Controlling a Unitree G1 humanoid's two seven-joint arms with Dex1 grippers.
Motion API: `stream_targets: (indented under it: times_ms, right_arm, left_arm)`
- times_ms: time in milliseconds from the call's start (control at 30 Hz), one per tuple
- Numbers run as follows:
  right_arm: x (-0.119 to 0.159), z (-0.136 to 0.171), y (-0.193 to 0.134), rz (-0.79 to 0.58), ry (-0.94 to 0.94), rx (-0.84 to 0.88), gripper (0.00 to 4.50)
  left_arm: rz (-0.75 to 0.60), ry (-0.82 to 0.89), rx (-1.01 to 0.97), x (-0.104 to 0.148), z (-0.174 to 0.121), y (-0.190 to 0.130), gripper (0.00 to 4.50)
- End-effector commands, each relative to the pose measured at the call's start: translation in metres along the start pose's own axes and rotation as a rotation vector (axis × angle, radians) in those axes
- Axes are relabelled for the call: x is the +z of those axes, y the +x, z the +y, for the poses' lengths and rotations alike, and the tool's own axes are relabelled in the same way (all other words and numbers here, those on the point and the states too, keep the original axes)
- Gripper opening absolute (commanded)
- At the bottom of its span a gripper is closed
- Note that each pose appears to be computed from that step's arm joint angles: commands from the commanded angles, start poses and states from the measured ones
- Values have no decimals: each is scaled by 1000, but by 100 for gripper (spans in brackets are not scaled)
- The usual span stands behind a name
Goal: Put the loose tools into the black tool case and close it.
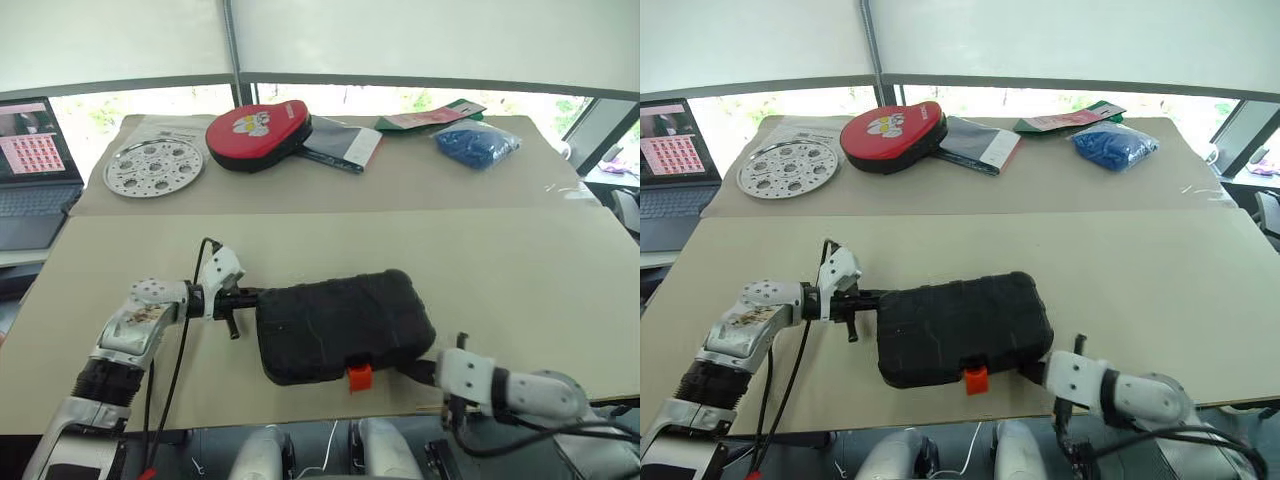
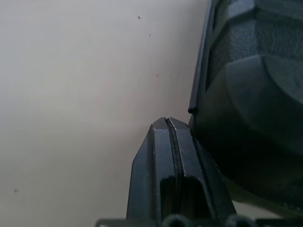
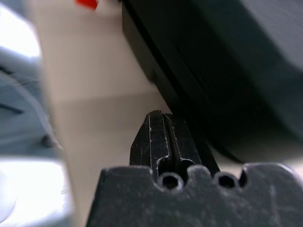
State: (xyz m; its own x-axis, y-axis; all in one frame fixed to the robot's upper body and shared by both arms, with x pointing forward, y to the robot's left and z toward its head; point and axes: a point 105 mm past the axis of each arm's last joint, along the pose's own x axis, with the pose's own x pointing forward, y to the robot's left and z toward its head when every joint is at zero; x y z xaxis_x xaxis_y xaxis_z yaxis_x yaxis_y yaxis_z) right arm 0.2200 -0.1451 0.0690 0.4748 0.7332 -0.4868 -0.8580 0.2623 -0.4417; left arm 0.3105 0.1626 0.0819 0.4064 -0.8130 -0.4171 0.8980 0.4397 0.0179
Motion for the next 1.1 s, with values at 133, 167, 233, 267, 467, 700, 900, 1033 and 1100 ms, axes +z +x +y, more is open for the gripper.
stream_targets:
  times_ms: [133, 167, 233, 267, 467, 700, 900, 1033, 1100]
  right_arm:
    - [9, -51, 25, -27, -17, -135, 2]
    - [10, -57, 28, -30, -19, -140, 2]
    - [10, -66, 32, -31, -29, -147, 2]
    - [9, -69, 33, -30, -31, -148, 2]
    - [4, -79, 12, -35, 18, -154, 2]
    - [5, -49, -18, -64, 140, -72, 2]
    - [10, -15, -8, -64, 206, -1, 2]
    - [18, -16, -2, -78, 202, 1, 2]
    - [18, -17, 0, -73, 195, 0, 2]
  left_arm:
    - [-49, -36, 105, 0, -2, -14, 0]
    - [-60, -47, 129, 0, -2, -17, 0]
    - [-80, -47, 166, 1, 0, -21, 0]
    - [-83, -48, 182, 1, 1, -22, 0]
    - [-230, -3, 253, 36, 19, -35, 0]
    - [-322, 61, 37, 91, 1, -23, 0]
    - [-269, 149, -136, 102, -27, 24, 0]
    - [-248, 167, -168, 101, -35, 44, 0]
    - [-237, 158, -165, 99, -35, 51, 0]
